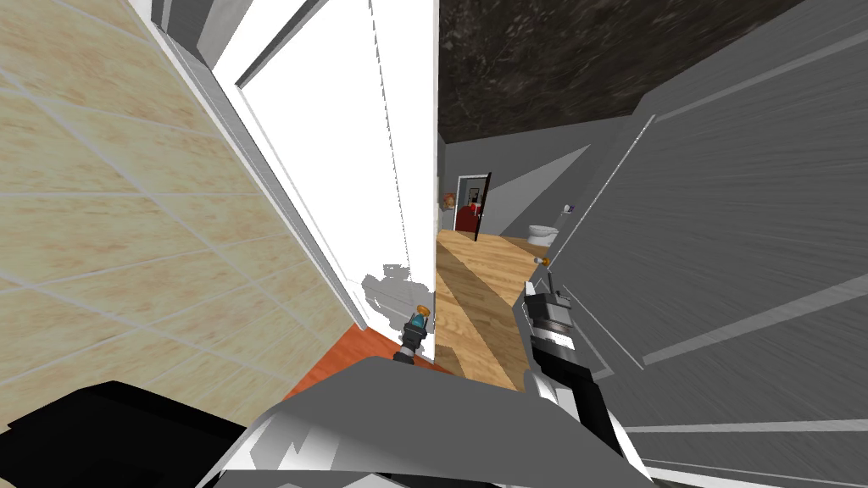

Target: Push the door open

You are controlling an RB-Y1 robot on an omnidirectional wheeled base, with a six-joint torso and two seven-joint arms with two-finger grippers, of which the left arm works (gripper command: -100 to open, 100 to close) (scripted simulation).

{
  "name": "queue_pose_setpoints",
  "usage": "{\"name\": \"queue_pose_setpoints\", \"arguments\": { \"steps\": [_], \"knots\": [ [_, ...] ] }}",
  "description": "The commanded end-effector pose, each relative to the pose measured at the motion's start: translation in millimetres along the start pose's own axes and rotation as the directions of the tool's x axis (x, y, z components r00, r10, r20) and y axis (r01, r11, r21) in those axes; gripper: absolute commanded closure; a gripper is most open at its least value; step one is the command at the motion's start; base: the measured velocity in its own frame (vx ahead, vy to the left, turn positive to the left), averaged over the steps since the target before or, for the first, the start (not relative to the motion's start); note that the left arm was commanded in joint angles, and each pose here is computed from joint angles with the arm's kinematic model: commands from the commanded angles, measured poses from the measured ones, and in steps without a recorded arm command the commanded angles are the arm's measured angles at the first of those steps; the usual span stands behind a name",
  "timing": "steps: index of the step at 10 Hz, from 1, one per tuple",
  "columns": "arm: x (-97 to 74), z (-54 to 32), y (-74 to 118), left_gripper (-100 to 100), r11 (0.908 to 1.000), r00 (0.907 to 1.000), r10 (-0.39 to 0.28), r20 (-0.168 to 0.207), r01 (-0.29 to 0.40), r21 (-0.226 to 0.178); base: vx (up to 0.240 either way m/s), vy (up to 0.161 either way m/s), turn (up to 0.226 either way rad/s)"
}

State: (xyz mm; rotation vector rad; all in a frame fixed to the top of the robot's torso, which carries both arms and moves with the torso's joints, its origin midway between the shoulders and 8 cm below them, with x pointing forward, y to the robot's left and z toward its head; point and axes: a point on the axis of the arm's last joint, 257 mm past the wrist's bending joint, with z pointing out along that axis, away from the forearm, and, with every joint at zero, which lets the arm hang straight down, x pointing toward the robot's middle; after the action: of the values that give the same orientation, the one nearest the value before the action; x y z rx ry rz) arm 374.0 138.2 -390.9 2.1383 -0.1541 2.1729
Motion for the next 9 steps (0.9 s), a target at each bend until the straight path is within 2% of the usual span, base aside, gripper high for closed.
{"name": "queue_pose_setpoints", "arguments": {
  "steps": [1, 3, 4, 5, 9],
  "knots": [
    [-1.3, -2.5, 1.4, 100, 1.0000, 1.0000, -0.001, 0.003, 0.001, -0.002, 0.000, 0.000, 0.000],
    [-1.3, -2.5, 1.4, 100, 1.0000, 1.0000, -0.001, 0.003, 0.001, -0.002, 0.000, 0.000, 0.000],
    [-0.7, 2.3, -9.6, 100, 0.9998, 1.0000, 0.001, 0.002, -0.001, 0.020, 0.084, -0.032, -0.023],
    [-0.9, 2.9, -12.6, 100, 0.9996, 1.0000, 0.001, 0.003, -0.001, 0.027, 0.157, -0.036, -0.005],
    [-2.7, 8.5, -45.4, 100, 0.9954, 1.0000, 0.004, 0.008, -0.005, 0.096, 0.165, -0.094, -0.010]
  ]
}}
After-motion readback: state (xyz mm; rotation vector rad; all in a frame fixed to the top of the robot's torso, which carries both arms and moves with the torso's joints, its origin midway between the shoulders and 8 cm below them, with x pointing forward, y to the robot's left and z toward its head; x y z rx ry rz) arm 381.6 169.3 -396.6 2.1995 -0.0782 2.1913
